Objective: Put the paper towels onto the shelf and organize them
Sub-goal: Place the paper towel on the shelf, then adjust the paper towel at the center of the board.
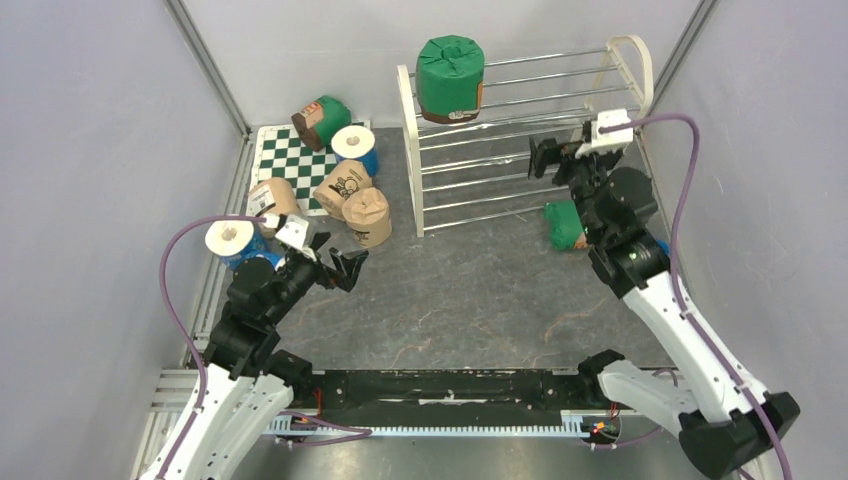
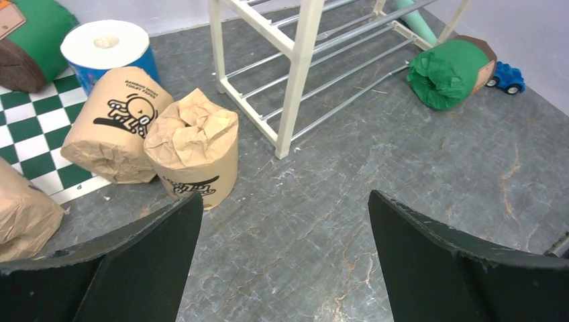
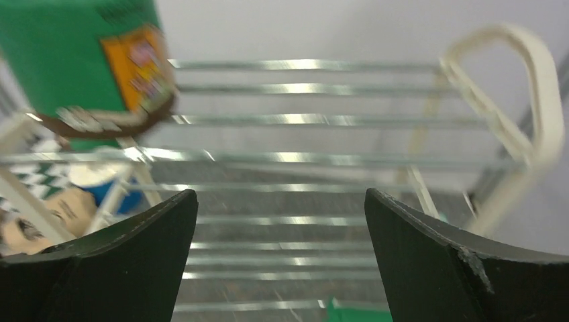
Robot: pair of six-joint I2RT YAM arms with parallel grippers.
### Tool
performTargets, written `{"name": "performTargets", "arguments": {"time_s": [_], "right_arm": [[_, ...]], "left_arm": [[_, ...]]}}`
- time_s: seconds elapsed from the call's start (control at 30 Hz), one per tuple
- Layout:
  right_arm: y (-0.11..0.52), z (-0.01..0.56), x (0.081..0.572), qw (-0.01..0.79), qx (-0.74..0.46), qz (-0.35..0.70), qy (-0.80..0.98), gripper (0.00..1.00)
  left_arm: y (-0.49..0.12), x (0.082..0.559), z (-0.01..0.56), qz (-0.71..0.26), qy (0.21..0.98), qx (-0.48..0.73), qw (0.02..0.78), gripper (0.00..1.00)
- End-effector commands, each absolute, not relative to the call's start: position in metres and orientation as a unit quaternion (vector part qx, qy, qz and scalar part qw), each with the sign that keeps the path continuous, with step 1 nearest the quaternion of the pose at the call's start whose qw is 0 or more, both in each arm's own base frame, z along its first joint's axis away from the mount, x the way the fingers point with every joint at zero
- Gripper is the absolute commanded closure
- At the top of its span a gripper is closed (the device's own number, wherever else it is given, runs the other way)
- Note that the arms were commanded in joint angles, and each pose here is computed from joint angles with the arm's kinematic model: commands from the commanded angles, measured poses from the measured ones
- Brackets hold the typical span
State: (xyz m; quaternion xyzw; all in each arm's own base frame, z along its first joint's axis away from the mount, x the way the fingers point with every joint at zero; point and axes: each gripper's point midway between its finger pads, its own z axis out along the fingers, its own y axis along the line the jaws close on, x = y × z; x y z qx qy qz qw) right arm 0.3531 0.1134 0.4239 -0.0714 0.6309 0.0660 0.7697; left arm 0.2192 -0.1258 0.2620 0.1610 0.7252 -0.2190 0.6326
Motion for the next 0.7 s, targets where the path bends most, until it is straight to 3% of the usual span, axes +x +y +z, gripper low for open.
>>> {"name": "performTargets", "arguments": {"time_s": [0.0,0.27,0.47,0.67], "right_arm": [[0.061,0.341,0.338,0.698,0.006,-0.030,0.716,0.02],[-0.013,0.250,0.321,0.624,0.133,-0.078,0.766,0.02],[-0.059,0.218,0.337,0.615,0.239,-0.015,0.751,0.02],[-0.081,0.181,0.354,0.597,0.267,0.062,0.754,0.02]], "left_arm": [[-0.117,0.223,0.271,-0.196,0.721,0.149,0.647,0.00],[-0.112,0.225,0.271,-0.188,0.725,0.135,0.648,0.00],[-0.111,0.225,0.271,-0.186,0.726,0.131,0.649,0.00],[-0.110,0.224,0.271,-0.187,0.724,0.132,0.651,0.00]]}}
